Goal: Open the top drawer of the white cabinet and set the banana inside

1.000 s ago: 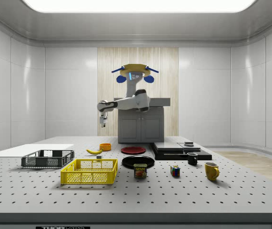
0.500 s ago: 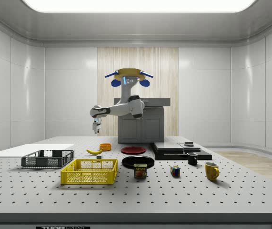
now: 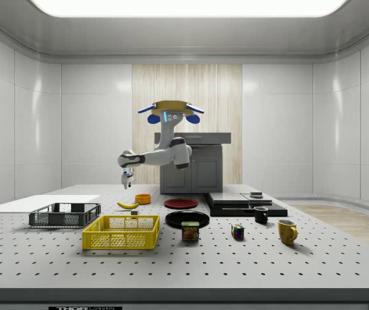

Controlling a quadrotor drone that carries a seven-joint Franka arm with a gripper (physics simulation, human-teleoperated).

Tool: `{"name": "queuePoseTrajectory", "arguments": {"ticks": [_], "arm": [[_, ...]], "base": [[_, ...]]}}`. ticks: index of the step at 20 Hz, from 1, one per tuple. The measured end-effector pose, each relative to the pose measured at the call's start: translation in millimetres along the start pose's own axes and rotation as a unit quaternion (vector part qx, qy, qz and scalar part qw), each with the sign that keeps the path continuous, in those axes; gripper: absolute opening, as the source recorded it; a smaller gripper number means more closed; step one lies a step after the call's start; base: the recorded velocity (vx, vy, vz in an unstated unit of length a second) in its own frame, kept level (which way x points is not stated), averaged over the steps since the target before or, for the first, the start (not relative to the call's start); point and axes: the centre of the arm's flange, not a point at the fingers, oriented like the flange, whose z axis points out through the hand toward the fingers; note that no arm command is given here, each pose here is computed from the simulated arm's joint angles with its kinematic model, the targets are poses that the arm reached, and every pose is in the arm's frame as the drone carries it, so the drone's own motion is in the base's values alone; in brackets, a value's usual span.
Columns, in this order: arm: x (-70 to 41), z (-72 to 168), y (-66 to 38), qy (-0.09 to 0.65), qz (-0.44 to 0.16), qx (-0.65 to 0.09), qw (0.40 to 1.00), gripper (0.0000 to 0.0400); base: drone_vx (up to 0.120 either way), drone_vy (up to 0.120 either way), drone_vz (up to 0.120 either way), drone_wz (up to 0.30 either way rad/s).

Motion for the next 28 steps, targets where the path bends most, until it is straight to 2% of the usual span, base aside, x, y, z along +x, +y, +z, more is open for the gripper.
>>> {"name": "queuePoseTrajectory", "arguments": {"ticks": [3, 7, 11, 16, 22, 28], "arm": [[0.0, 0, 0.0, 0.000, 0.000, 0.000, 1.000, 0.0400], [0.0, 0, 0.0, 0.000, 0.000, 0.000, 1.000, 0.0400], [4.1, 0, 4.1, 0.000, 0.000, 0.000, 1.000, 0.0400], [17.6, 0, 17.7, 0.000, 0.000, 0.000, 1.000, 0.0400], [38.3, 1, 38.7, 0.000, 0.000, 0.000, 1.000, 0.0400], [56.2, 18, 56.6, 0.000, 0.000, 0.000, 1.000, 0.0400]], "base": [[0.000, 0.000, -0.120, 0.000], [0.090, 0.000, -0.120, 0.000], [0.000, 0.000, -0.020, 0.000], [0.000, 0.000, 0.000, 0.000], [0.000, 0.000, 0.000, 0.000], [0.000, 0.000, 0.000, 0.000]]}}
